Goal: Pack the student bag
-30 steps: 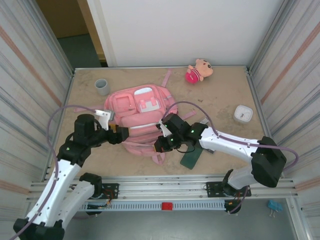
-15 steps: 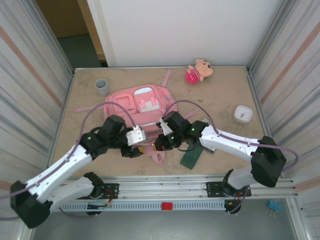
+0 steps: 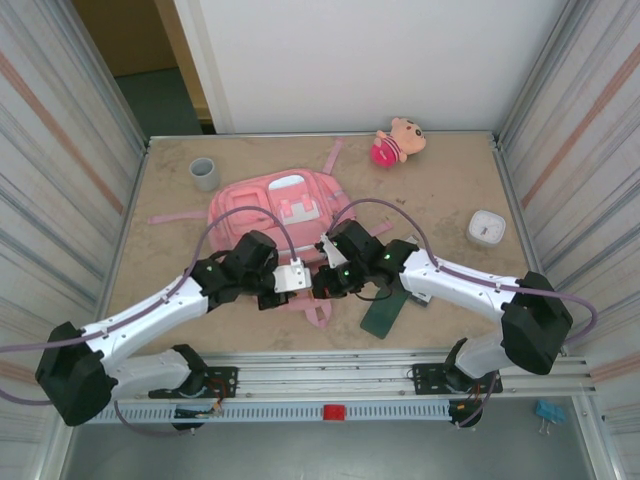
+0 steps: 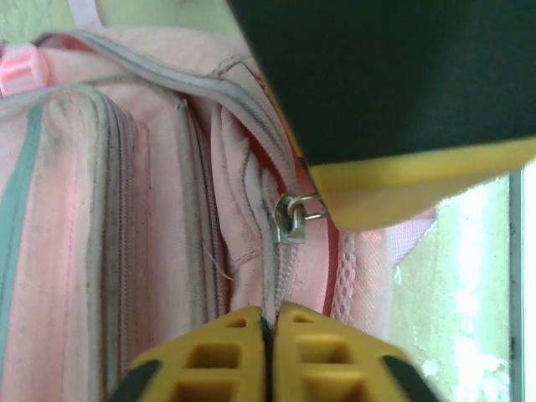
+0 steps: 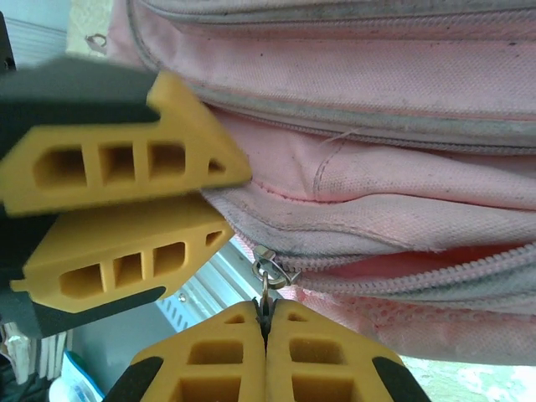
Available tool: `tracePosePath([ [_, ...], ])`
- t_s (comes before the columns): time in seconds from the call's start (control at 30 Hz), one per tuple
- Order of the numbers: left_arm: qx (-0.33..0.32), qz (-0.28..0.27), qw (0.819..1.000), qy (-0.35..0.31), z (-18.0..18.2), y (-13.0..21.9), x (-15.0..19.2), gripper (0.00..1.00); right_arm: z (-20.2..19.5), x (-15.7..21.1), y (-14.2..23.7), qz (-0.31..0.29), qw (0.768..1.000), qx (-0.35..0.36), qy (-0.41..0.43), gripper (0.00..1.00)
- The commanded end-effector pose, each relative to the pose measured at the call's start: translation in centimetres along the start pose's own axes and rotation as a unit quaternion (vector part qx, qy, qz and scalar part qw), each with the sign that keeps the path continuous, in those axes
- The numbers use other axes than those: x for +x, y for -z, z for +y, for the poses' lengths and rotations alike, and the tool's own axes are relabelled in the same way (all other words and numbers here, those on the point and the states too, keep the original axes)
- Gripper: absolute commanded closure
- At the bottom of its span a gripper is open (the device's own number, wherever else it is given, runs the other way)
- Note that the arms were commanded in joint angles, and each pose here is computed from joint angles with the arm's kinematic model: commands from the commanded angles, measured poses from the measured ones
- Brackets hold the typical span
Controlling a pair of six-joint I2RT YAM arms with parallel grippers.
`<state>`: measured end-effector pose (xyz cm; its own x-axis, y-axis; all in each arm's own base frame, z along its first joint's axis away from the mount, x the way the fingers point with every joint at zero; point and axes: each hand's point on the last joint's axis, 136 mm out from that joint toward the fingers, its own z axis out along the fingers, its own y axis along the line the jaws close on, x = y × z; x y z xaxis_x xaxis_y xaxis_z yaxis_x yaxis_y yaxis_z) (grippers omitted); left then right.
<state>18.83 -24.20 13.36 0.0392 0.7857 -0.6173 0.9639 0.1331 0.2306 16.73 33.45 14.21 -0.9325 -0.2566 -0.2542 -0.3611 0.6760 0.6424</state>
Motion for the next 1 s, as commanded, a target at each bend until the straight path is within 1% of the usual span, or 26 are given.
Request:
tracePosePath([
  [0.0,-0.007,-0.075,0.997,0.001,-0.1,1.2,-2.7,1.0,0.2,-0.7,0.4,-0.013,1.0,0.002,0.014,1.0],
  [0.07,-0.003,-0.106,0.994,0.009,-0.4,1.6,-3.5,1.0,-0.2,-0.9,0.3,-0.021,1.0,0.014,0.012,1.0],
  [0.13,0.002,-0.127,0.992,0.015,-0.8,1.9,-4.0,1.0,-0.4,-1.3,0.3,-0.038,0.999,0.02,0.012,0.94],
  [0.3,0.007,-0.138,0.99,0.024,-0.8,1.9,-4.4,1.0,-0.4,-1.8,0.1,-0.067,0.997,0.026,0.017,0.82],
  [0.4,0.013,-0.145,0.989,0.029,-0.9,2.0,-4.8,1.0,-0.6,-1.7,-0.3,-0.071,0.997,0.035,0.016,0.8],
  [0.53,0.008,-0.157,0.987,0.03,-0.8,2.4,-5.2,1.0,-1.2,-1.5,-0.7,-0.076,0.996,0.054,0.009,0.8],
  [0.57,0.006,-0.158,0.987,0.03,-0.7,2.4,-5.3,1.0,-1.5,-1.6,-0.6,-0.081,0.995,0.064,0.008,0.8],
  [0.67,-0.005,-0.149,0.988,0.033,-0.5,2.5,-4.9,1.0,-1.7,-1.8,0.1,-0.098,0.992,0.075,0.01,0.93],
  [0.7,-0.014,-0.141,0.989,0.036,-0.2,2.5,-4.5,1.0,-1.8,-1.9,0.5,-0.105,0.991,0.078,0.01,0.98],
  [0.73,-0.023,-0.128,0.991,0.039,0.0,2.4,-4.0,1.0,-2.0,-1.9,0.9,-0.109,0.99,0.084,0.009,1.0],
  [0.8,-0.04,-0.093,0.994,0.044,0.5,2.3,-2.7,1.0,-3.0,-2.0,2.3,-0.118,0.987,0.104,0.006,1.0],
  [0.9,-0.058,-0.047,0.996,0.045,0.8,2.7,-1.0,1.0,-5.6,-1.7,4.4,-0.123,0.982,0.142,-0.01,1.0],
  [0.97,-0.066,-0.029,0.996,0.043,0.9,2.9,-0.2,1.0,-7.2,-1.5,5.6,-0.128,0.979,0.156,-0.02,1.0],
])
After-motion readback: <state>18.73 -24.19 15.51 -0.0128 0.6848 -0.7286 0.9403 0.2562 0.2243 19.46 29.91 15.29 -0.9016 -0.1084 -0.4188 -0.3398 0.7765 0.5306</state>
